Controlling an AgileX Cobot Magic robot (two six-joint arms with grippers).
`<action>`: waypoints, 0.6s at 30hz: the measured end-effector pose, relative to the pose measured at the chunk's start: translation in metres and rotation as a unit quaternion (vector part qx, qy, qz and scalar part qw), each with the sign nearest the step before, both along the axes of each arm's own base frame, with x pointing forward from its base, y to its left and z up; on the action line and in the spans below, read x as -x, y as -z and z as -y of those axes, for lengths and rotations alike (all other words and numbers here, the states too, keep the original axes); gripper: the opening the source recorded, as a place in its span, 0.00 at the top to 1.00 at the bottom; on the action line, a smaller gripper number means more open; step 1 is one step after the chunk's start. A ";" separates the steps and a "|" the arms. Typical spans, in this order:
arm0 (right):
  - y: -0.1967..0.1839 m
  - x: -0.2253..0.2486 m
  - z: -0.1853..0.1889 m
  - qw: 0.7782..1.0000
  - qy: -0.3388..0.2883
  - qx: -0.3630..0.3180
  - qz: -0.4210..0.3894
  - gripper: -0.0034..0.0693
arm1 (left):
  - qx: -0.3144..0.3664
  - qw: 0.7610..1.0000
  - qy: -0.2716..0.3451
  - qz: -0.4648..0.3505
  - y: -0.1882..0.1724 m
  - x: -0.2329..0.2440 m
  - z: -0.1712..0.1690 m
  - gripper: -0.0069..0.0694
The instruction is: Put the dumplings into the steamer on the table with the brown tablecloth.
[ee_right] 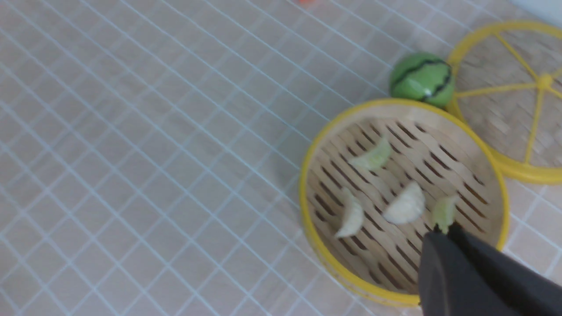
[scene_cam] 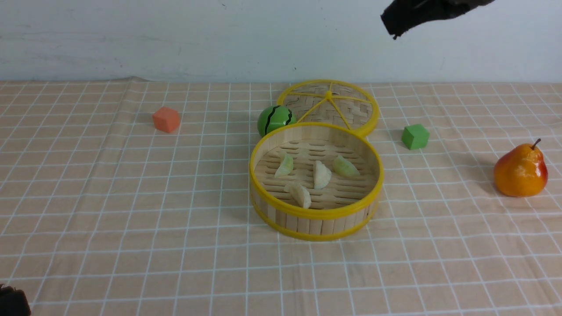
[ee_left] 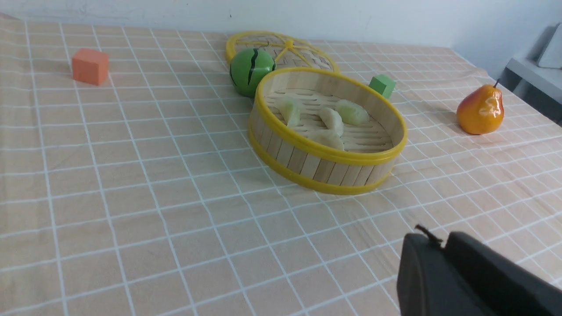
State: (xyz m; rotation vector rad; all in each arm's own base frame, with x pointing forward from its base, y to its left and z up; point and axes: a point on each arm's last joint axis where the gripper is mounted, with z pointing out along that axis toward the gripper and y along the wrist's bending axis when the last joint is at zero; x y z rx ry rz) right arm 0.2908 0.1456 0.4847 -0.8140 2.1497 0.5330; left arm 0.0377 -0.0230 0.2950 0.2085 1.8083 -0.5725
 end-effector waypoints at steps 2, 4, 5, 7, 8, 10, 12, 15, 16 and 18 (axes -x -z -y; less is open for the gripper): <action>-0.010 0.021 0.004 1.000 -0.020 -0.014 0.013 0.97 | -0.002 1.000 0.000 -0.004 0.002 0.000 0.000 0.83; -0.014 0.046 0.012 0.999 -0.031 -0.018 0.020 0.96 | -0.006 1.000 0.001 -0.011 0.005 0.000 0.000 0.83; -0.014 0.054 0.015 0.999 -0.031 -0.019 0.025 0.96 | -0.006 1.000 0.001 -0.013 0.005 0.000 0.000 0.83; -0.009 0.083 0.026 0.998 -0.024 -0.029 0.047 0.96 | -0.008 1.000 0.001 -0.016 0.006 0.000 0.000 0.82; -0.006 0.093 0.031 0.997 -0.014 -0.039 0.062 0.96 | -0.009 1.000 0.001 -0.018 0.006 0.000 0.000 0.82; 0.002 0.111 0.040 0.995 0.001 -0.052 0.082 0.96 | -0.011 1.000 0.001 -0.022 0.007 0.000 0.000 0.82; 0.011 0.131 0.050 0.990 0.026 -0.075 0.120 0.96 | -0.013 1.000 0.002 -0.026 0.008 0.000 0.000 0.81; 0.028 0.165 0.068 0.976 0.061 -0.109 0.178 0.96 | -0.015 0.999 0.002 -0.030 0.008 0.001 0.000 0.81; 0.033 0.174 0.072 0.973 0.067 -0.116 0.190 0.96 | -0.016 0.999 0.002 -0.031 0.009 0.001 0.000 0.81; 0.043 0.195 0.083 0.961 0.084 -0.137 0.227 0.96 | -0.016 0.999 0.002 -0.032 0.009 0.001 0.000 0.81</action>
